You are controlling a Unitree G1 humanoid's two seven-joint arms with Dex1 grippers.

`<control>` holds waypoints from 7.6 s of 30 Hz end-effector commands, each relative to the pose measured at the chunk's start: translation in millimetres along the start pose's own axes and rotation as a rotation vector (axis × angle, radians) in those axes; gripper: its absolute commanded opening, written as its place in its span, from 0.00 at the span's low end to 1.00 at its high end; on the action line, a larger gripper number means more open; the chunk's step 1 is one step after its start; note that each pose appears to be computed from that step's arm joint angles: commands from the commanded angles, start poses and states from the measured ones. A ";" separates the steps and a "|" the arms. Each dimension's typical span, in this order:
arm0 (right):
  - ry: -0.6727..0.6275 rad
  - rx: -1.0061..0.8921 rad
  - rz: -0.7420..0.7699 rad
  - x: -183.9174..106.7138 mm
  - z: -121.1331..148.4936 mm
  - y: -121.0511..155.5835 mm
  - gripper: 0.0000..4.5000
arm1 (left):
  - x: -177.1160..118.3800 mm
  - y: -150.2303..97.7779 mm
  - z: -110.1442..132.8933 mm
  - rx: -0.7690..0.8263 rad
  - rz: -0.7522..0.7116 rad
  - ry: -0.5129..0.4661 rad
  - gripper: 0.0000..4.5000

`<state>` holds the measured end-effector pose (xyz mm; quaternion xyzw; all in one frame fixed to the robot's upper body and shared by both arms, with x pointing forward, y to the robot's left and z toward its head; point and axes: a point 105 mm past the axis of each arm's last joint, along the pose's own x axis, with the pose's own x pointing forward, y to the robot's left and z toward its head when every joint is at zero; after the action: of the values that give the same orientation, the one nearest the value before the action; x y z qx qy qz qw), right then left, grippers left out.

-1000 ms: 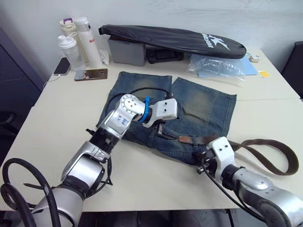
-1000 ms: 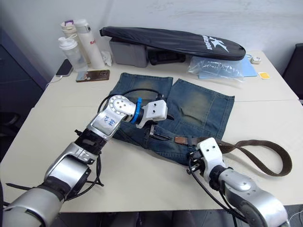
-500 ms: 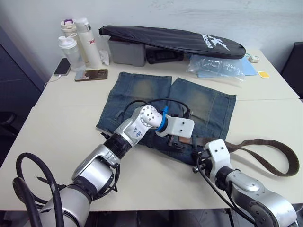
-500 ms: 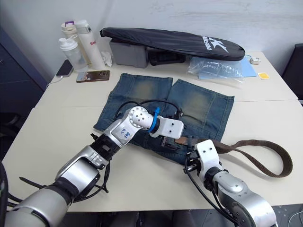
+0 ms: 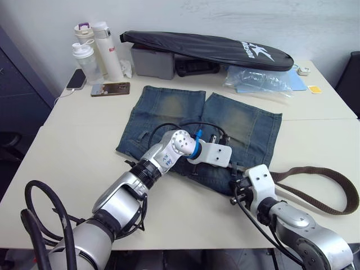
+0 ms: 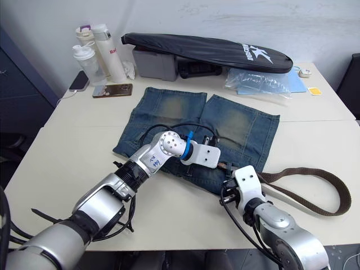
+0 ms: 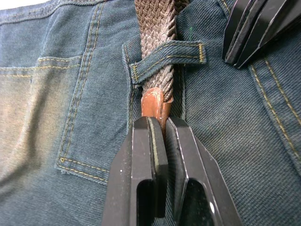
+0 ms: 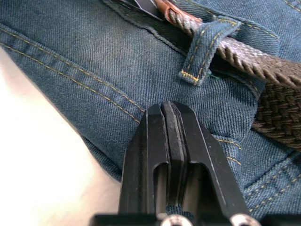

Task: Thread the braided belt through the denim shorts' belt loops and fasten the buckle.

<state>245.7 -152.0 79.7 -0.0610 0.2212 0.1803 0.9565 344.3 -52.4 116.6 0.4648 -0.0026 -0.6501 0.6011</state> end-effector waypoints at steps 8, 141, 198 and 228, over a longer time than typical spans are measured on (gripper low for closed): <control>0.119 0.054 -0.061 -2.1 -27.1 -12.7 0.00 | -63.0 31.5 -18.2 -0.058 0.068 0.061 0.00; -0.296 1.153 0.155 -40.5 64.2 -31.5 0.98 | -130.5 -18.6 -17.2 -0.545 -0.001 -0.175 1.00; -0.421 1.463 0.225 -7.0 43.8 -58.8 0.01 | -133.4 -14.4 -20.4 -0.511 0.045 -0.121 1.00; -0.534 1.035 0.383 -15.5 10.8 -34.6 0.01 | -133.6 -12.1 -20.9 -0.493 0.020 -0.112 1.00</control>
<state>251.2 -195.2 94.0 0.4897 0.0410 0.2052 0.8464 324.6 65.2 166.9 0.2537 0.1327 -0.6539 0.7003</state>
